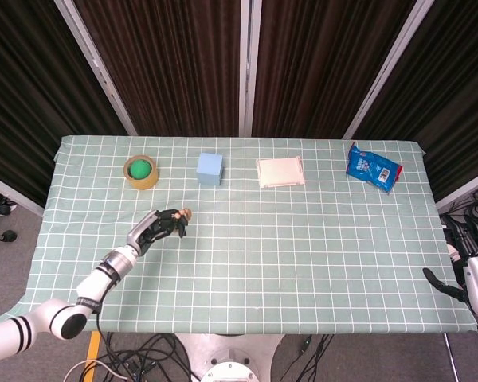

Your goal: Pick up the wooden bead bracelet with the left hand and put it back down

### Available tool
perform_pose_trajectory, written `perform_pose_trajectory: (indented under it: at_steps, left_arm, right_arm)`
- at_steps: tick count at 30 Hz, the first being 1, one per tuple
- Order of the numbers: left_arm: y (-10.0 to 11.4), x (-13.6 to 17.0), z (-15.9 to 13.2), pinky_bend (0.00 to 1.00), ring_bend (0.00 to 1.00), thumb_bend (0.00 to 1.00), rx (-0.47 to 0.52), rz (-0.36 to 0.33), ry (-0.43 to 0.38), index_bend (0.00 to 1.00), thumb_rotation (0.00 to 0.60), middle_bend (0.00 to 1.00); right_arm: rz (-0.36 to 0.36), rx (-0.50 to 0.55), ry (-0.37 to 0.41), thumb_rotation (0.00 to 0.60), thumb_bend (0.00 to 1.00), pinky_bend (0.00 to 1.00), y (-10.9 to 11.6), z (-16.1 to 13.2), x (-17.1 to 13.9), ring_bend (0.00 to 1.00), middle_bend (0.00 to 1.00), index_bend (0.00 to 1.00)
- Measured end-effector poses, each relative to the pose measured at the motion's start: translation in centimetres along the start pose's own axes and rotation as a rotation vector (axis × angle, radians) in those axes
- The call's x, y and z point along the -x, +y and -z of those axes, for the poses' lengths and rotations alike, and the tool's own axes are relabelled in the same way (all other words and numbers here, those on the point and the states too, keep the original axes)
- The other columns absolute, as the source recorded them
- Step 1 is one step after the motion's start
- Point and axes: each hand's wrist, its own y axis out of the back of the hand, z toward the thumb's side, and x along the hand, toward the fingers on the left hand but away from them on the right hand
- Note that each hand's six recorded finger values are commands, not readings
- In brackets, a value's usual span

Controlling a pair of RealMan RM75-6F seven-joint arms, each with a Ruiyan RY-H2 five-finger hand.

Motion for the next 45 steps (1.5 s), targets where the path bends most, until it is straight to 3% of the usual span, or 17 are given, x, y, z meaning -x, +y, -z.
perform_pose_trajectory:
  at_steps: [8,15,17,20,23,25,33,37,40,45]
  left_arm:
    - [-0.36,0.1,-0.2,0.16,0.45,0.98,0.005,0.016,-0.011,0.45,0.566,0.6]
    - [-0.66,0.16,-0.34,0.16,0.41,1.0,-0.011,0.032,-0.016,0.39,0.597,0.53]
    - [-0.7,0.18,-0.42,0.16,0.4,1.0,-0.006,0.035,-0.02,0.38,0.553,0.52]
    - [-0.74,0.21,-0.52,0.16,0.4,0.98,0.005,0.037,-0.027,0.36,0.358,0.51]
    - [-0.72,0.22,-0.62,0.16,0.4,0.88,0.02,0.039,-0.035,0.33,0.228,0.5]
    - [-0.63,0.24,-0.69,0.16,0.4,0.83,0.029,0.037,-0.042,0.33,0.179,0.5]
    - [-0.41,0.34,-0.76,0.16,0.4,0.67,0.041,0.037,-0.051,0.34,0.106,0.52]
    - [-0.3,0.45,-0.77,0.16,0.5,0.55,0.021,0.035,-0.054,0.44,0.102,0.62]
    - [-0.29,0.58,-0.74,0.17,0.57,0.53,0.004,0.029,-0.059,0.5,0.1,0.68]
    - [-0.39,0.83,-0.52,0.17,0.58,0.49,-0.016,0.027,-0.055,0.52,0.065,0.69]
  right_arm:
    - [-0.002,0.002,-0.002,0.6,0.11,0.0,-0.01,0.06,-0.07,0.0,0.15,0.06]
    - [-0.002,0.003,-0.001,0.6,0.11,0.0,-0.02,0.11,-0.05,0.0,0.15,0.06]
    - [-0.003,0.003,-0.002,0.6,0.11,0.0,-0.04,0.12,-0.06,0.0,0.16,0.06]
    - [-0.003,0.004,-0.003,0.6,0.11,0.0,-0.05,0.17,-0.08,0.0,0.16,0.06]
    - [-0.002,0.004,-0.004,0.6,0.11,0.0,-0.03,0.2,-0.1,0.0,0.16,0.06]
    - [-0.003,0.004,-0.004,0.6,0.11,0.0,-0.05,0.2,-0.1,0.0,0.16,0.06]
    - [-0.006,0.008,-0.004,0.6,0.11,0.0,-0.21,0.16,-0.05,0.0,0.16,0.06]
    - [-0.006,0.01,-0.001,0.6,0.11,0.0,-0.25,0.1,-0.03,0.0,0.16,0.06]
    - [-0.007,0.013,-0.001,0.6,0.11,0.0,-0.34,0.09,-0.01,0.0,0.16,0.06]
    - [-0.009,0.017,0.002,0.6,0.11,0.0,-0.47,0.05,0.05,0.0,0.16,0.06]
